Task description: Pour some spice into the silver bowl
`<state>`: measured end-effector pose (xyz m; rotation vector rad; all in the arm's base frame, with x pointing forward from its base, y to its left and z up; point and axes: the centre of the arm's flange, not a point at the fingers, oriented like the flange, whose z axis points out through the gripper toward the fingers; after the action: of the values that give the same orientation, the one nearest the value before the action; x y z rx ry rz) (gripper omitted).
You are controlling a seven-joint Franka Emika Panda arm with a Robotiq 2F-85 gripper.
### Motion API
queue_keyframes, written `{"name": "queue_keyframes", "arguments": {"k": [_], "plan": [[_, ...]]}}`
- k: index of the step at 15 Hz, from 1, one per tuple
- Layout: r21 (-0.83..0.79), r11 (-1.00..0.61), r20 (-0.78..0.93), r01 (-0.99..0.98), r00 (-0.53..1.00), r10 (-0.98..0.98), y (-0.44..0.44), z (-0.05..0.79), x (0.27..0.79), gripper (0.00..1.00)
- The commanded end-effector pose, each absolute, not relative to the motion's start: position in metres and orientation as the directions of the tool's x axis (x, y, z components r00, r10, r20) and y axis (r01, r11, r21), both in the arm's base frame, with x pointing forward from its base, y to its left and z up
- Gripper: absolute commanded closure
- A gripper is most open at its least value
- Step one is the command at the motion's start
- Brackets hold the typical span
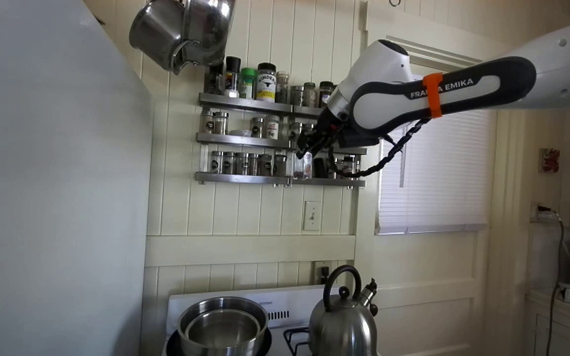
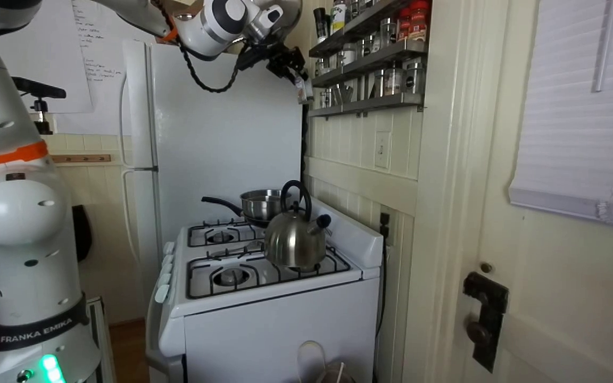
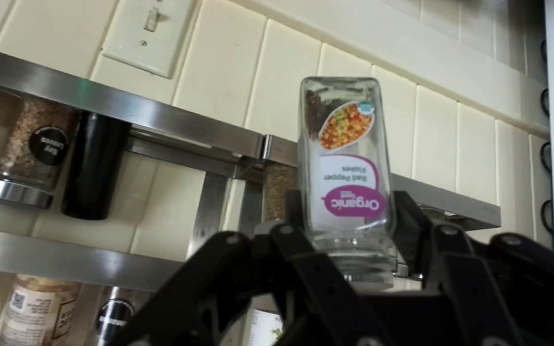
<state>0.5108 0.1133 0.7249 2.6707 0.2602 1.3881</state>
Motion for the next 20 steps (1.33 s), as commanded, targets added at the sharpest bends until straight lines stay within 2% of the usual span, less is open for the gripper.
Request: {"name": "queue_keyframes", "arguments": {"k": [1, 11, 12, 15, 16, 20], "plan": [[0.191, -0.980, 0.847, 0.058, 0.495, 0.194, 0.084, 0.700, 0.492, 0.77], [0.293, -0.954, 0.907, 0.057, 0.300, 0.297, 0.049, 0.676, 0.522, 0.77], [0.256, -0.965, 0.901, 0.056, 0.348, 0.260, 0.048, 0.680, 0.513, 0.52], [0.271, -0.961, 0.903, 0.060, 0.328, 0.275, 0.044, 0.676, 0.519, 0.52], [0.272, -0.960, 0.903, 0.061, 0.329, 0.277, 0.045, 0.676, 0.519, 0.77], [0.287, -0.958, 0.917, 0.020, 0.284, 0.281, 0.043, 0.680, 0.540, 0.77]]}}
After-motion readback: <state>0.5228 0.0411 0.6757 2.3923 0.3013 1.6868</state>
